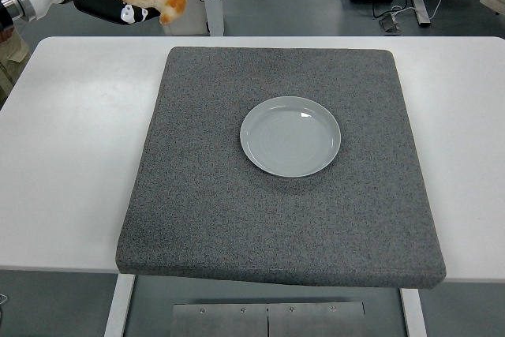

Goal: Place the bread on the plate

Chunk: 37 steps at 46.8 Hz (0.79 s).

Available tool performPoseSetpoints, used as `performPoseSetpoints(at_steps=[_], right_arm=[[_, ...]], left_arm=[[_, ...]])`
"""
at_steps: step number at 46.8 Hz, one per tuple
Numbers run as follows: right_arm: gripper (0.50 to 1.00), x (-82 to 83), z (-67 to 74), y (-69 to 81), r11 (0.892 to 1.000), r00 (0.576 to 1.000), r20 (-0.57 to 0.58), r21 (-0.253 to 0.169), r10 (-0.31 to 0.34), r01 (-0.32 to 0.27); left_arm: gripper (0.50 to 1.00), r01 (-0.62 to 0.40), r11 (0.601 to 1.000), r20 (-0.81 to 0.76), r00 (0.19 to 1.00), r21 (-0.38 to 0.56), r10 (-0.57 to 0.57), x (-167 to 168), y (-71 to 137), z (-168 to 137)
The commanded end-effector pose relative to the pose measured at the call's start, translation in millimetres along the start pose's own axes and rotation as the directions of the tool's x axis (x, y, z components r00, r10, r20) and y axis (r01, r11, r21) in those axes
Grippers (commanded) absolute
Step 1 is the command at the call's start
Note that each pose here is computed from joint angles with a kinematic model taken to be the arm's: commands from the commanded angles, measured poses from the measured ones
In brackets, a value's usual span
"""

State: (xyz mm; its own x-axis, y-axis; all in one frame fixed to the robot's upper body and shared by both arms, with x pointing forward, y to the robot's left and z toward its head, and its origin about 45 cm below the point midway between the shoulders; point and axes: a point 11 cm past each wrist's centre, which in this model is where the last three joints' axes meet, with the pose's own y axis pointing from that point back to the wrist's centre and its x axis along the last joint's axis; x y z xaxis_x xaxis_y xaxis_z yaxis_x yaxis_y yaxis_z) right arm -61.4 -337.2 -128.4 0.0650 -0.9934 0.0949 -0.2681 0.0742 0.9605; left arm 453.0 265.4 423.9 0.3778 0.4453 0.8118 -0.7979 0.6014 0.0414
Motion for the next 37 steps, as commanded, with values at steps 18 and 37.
performPoseSetpoints(at_steps=[18, 37], right_arm=[[1.000, -0.4, 0.0, 0.0, 1.000, 1.000, 0.001, 0.000, -0.001, 0.001], [1.000, 0.1, 0.1, 0.0, 1.000, 1.000, 0.000, 0.000, 0.000, 0.000]], left_arm=[[0.500, 0.009, 0.998, 0.007, 1.000, -0.057, -0.009, -2.0, -32.0, 24.7], [0.500, 0.082, 0.988, 0.001, 0.997, -0.132, -0.082, -39.3, -74.8, 57.1]])
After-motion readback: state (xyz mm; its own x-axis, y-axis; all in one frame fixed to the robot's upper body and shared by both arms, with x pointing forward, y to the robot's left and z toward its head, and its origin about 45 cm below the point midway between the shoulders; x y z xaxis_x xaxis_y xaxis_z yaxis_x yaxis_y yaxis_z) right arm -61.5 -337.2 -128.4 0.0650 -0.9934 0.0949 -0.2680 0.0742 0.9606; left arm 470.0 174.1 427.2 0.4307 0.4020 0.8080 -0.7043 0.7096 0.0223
